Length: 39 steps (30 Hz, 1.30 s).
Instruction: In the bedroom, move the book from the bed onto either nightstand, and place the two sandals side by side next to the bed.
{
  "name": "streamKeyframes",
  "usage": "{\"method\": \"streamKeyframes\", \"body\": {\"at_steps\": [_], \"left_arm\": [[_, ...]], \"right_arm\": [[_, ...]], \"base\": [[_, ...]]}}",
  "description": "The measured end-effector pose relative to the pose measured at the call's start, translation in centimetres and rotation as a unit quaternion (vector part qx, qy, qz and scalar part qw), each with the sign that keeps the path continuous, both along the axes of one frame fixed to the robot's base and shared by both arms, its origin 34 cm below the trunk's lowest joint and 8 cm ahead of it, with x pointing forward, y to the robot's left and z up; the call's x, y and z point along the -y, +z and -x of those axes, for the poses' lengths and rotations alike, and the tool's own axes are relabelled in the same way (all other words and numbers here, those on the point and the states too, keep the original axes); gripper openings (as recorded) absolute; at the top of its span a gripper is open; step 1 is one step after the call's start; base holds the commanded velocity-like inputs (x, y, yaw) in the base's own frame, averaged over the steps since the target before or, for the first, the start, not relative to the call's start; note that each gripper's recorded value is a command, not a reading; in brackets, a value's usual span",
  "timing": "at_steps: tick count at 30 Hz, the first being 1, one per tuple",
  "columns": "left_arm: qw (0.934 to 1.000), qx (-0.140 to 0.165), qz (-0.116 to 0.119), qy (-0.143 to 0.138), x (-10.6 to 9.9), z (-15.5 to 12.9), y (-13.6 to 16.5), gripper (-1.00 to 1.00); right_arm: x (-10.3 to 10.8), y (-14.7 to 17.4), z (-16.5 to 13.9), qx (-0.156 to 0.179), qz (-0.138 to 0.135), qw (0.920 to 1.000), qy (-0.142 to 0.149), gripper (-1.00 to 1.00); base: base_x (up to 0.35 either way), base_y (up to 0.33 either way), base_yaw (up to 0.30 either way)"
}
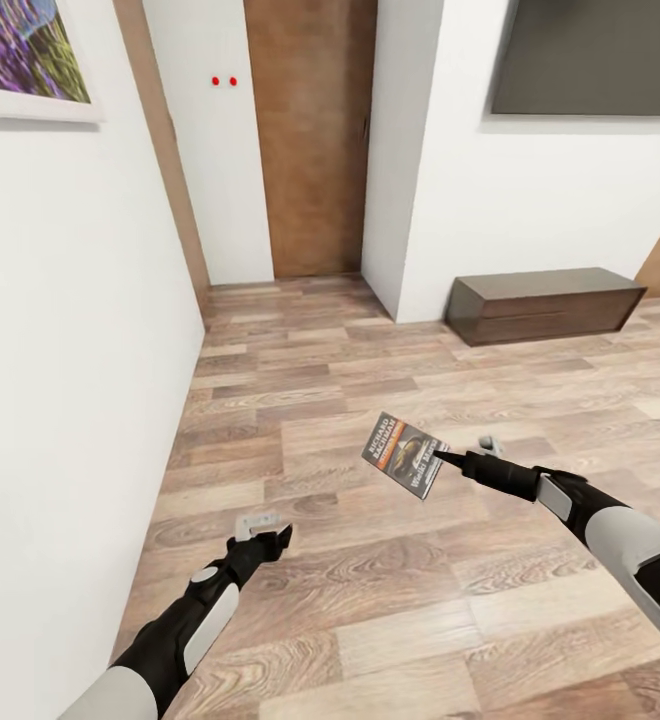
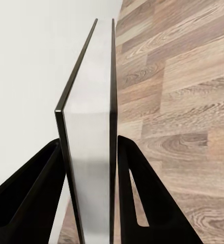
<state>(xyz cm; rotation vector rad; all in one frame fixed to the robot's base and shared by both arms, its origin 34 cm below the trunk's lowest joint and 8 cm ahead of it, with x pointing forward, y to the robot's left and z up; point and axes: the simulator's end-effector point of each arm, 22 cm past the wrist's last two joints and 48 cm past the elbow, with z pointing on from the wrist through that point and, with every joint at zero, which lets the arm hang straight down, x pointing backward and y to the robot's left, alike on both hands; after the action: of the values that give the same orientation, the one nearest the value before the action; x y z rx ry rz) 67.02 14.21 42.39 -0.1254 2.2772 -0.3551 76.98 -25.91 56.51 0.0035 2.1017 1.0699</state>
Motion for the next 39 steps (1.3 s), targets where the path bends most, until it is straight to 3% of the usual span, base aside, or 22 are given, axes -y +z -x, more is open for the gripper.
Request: {"method": "streamKeyframes", "body": {"at_steps": [8,15,22,29,39], "left_arm": [[0.9999,-0.011,-0.004,0.002,-0.4,0.6,-0.9,1.0],[0.9998,-0.017,-0.005,0.004,-0.6,0.9,-1.3,1.0],[0.9994,-0.033,-0.012,0.004,-1.0,1.9,-2.6,1.0],[0.9983,-0.055,-0.02,0.005,-1.6,3.3,-4.3,1.0],[0.998,-0.06,-0.021,0.009,-1.7,3.1,-3.0,1.0]], "right_arm": [[1.5,-1.6,-0.6,-0.022,0.033,0.9987,-0.033,-1.0],[2.0,-2.4,-0.1,-0.036,0.037,0.9979,-0.04,-1.0],[2.1,-2.6,0.1,-0.036,0.033,0.9979,-0.043,-1.0],[2.1,-3.3,0.6,-0.041,0.033,0.9977,-0.042,-1.0],[2.1,-1.7,0.3,-0.041,0.03,0.9977,-0.045,-1.0]], "base": [[0.33,0.0,0.0],[0.33,0.026,-0.009],[0.31,0.16,-0.225],[0.046,0.023,-0.293],[0.001,0.001,-0.115]]}}
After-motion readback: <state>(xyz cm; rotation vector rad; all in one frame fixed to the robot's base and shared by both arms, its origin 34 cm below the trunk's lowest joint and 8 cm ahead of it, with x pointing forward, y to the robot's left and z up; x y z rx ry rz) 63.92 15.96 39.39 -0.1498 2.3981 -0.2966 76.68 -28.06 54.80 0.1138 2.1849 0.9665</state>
